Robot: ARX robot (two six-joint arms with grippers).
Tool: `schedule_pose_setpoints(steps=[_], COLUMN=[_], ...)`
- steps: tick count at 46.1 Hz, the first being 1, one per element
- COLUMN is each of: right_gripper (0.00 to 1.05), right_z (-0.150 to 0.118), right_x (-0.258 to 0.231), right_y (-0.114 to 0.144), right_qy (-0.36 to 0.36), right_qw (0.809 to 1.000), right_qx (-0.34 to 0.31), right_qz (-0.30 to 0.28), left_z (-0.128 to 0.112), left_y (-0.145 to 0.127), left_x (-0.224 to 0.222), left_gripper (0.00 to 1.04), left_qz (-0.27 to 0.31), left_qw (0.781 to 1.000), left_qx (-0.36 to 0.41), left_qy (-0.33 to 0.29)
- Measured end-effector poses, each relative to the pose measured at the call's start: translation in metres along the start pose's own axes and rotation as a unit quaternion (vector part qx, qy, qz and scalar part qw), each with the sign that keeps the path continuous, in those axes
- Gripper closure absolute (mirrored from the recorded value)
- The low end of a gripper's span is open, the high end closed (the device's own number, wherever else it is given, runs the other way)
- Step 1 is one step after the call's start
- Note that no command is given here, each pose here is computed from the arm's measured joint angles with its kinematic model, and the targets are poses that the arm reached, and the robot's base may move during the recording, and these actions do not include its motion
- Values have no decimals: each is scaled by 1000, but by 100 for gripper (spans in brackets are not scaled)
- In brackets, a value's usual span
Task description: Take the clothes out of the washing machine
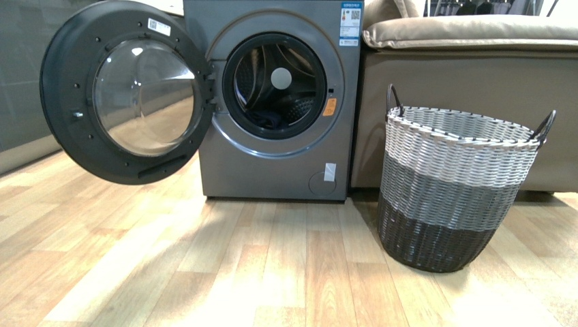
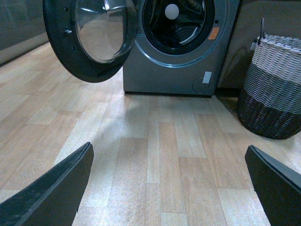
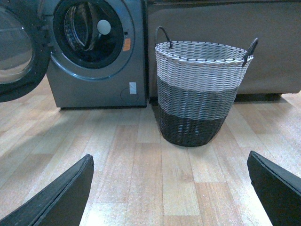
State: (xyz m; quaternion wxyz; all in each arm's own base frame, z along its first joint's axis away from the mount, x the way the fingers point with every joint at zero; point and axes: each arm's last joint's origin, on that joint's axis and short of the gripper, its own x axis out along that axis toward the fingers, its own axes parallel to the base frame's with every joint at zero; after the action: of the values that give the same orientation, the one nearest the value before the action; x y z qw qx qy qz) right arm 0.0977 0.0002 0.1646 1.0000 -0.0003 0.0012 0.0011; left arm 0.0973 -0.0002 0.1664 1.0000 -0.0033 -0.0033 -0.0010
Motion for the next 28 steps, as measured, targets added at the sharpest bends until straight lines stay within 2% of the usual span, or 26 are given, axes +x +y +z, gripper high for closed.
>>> schedule_pose_setpoints(steps=[28], right_gripper=[7], right_z=[0], right_x=[0], right_y=[0], right_qy=[0], right_qw=[1000], right_qx=[0], right_qz=[0], left_z=[0], left_y=[0], left_x=[0], left_gripper=[6], left_qz=[0], left_qw=[1000], left_qx=[0], left_qy=[0])
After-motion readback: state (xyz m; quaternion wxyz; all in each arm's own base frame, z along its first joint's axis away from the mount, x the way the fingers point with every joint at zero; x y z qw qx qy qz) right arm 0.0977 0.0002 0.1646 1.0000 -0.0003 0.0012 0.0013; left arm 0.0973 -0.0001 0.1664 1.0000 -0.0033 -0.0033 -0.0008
